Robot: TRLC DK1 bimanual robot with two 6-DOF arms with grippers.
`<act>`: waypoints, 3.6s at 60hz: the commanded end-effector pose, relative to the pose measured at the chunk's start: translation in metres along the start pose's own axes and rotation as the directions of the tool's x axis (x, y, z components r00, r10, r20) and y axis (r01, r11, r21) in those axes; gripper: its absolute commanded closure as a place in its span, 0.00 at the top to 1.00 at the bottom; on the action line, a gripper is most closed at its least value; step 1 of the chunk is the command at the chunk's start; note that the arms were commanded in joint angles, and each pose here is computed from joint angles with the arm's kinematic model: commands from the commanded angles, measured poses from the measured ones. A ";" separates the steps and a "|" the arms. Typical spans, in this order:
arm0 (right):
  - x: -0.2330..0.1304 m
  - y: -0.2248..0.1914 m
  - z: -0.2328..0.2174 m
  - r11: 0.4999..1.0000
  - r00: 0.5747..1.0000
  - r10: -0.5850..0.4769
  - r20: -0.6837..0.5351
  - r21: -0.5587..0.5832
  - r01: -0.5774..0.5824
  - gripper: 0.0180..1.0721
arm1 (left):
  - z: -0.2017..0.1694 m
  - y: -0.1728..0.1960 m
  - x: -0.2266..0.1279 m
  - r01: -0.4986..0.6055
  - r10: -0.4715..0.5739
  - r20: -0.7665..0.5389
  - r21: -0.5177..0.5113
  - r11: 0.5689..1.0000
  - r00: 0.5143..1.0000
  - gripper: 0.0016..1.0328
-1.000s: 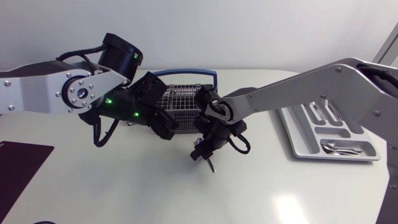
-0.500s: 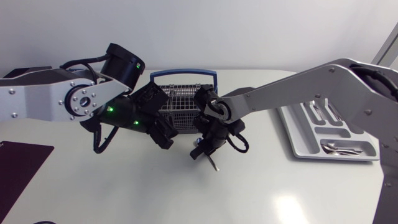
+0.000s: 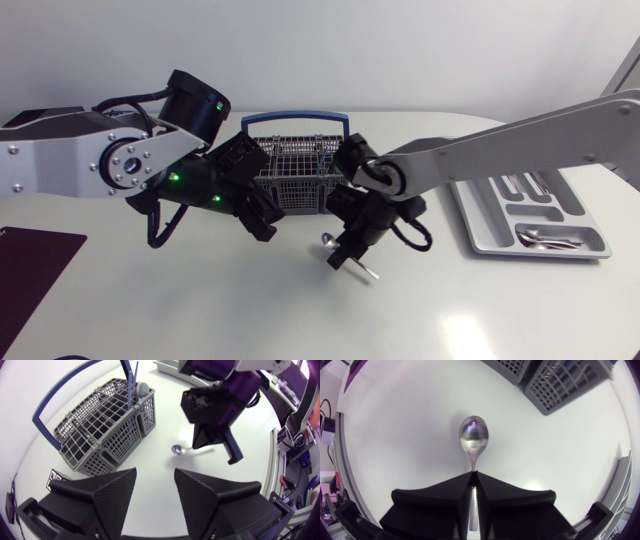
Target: Transfer all utensils from the basket to the drawer tray.
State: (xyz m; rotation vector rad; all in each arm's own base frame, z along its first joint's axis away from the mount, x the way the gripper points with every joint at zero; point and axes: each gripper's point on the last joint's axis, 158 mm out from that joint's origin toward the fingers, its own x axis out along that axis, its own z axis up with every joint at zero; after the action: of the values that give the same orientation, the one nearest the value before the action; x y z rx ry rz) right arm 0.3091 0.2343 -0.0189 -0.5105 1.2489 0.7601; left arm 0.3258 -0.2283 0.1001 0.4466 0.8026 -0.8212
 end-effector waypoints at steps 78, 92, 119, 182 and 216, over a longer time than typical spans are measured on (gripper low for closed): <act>-0.131 -0.277 -0.259 0.928 0.977 -0.210 0.034 -0.308 0.210 0.10 | 0.024 -0.015 0.013 -0.067 0.066 0.016 0.062 0.996 0.998 0.52; -0.117 -0.301 -0.277 0.879 0.956 -0.294 -0.014 -0.397 0.265 0.10 | 0.026 -0.018 0.016 -0.076 0.075 0.013 0.075 0.994 0.997 0.52; -0.128 -0.309 -0.286 0.847 0.920 -0.391 -0.028 -0.403 0.347 0.49 | 0.036 -0.015 0.019 -0.090 0.087 0.034 0.081 0.993 0.996 0.55; -0.128 -0.125 -0.108 0.990 0.931 -0.131 0.341 0.002 0.138 0.70 | 0.115 0.035 0.054 -0.256 0.259 0.284 -0.048 0.966 0.923 0.48; -0.109 -0.100 -0.111 0.994 0.937 -0.094 0.338 -0.029 0.110 0.70 | 0.130 0.050 0.079 -0.287 0.302 0.346 -0.094 0.953 0.888 0.19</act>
State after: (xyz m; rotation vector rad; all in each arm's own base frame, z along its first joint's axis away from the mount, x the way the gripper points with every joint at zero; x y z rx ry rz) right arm 0.3068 0.0601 0.0583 -0.4769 0.8619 0.7501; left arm 0.4468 -0.3135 0.1193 0.3809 0.4185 -0.5934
